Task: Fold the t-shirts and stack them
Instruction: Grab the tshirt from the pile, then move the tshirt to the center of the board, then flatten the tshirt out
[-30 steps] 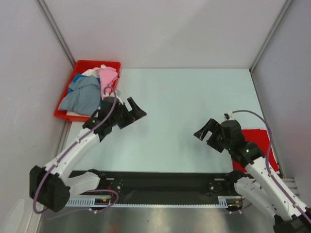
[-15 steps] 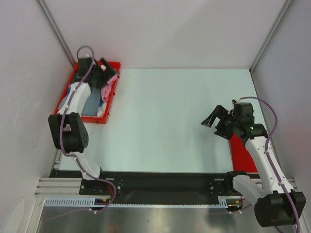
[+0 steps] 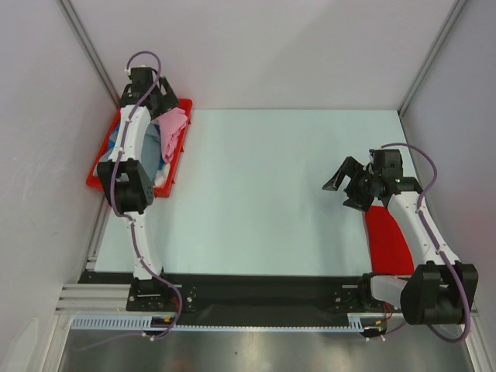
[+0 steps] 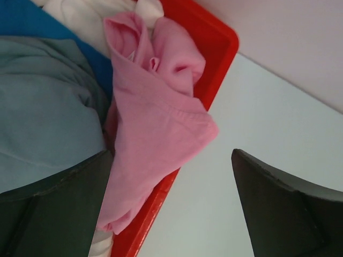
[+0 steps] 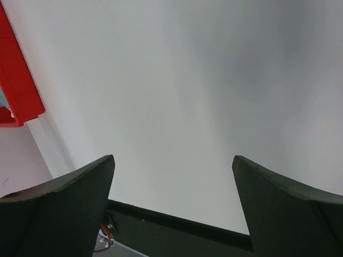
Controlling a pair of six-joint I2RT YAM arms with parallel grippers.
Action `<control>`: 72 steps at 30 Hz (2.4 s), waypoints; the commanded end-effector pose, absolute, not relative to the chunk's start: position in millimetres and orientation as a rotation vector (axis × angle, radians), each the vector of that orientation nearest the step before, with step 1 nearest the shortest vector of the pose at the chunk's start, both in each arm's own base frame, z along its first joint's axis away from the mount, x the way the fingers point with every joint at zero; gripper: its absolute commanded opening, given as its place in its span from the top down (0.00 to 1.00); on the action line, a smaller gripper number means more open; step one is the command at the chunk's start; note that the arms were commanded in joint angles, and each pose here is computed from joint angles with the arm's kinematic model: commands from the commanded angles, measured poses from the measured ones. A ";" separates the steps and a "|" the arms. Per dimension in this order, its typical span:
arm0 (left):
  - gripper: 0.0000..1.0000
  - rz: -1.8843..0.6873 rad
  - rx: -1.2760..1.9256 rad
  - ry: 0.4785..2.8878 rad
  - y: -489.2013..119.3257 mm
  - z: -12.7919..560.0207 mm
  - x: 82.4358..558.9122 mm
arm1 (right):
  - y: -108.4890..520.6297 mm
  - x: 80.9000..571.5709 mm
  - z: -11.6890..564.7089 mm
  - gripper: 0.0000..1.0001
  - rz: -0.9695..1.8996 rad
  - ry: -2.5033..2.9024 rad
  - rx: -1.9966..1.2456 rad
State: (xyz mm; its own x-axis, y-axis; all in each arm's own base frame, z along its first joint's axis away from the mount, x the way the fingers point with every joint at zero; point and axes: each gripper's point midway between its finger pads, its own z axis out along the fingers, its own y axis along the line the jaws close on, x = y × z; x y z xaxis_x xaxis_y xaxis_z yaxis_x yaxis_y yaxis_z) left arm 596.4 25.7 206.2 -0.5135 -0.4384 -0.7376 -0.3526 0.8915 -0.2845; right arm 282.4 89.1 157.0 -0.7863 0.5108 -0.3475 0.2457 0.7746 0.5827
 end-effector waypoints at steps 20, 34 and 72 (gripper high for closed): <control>1.00 -0.089 -0.467 2.013 23.9 287.0 598.2 | 91.3 304.9 173.3 0.00 0.740 2.449 0.543; 0.90 -0.542 -0.115 1.817 -116.0 436.7 418.5 | 142.7 278.5 195.3 0.00 0.936 2.453 0.395; 0.42 -0.755 0.520 2.187 -260.4 193.8 192.9 | 255.2 345.9 106.2 0.50 0.824 2.633 0.004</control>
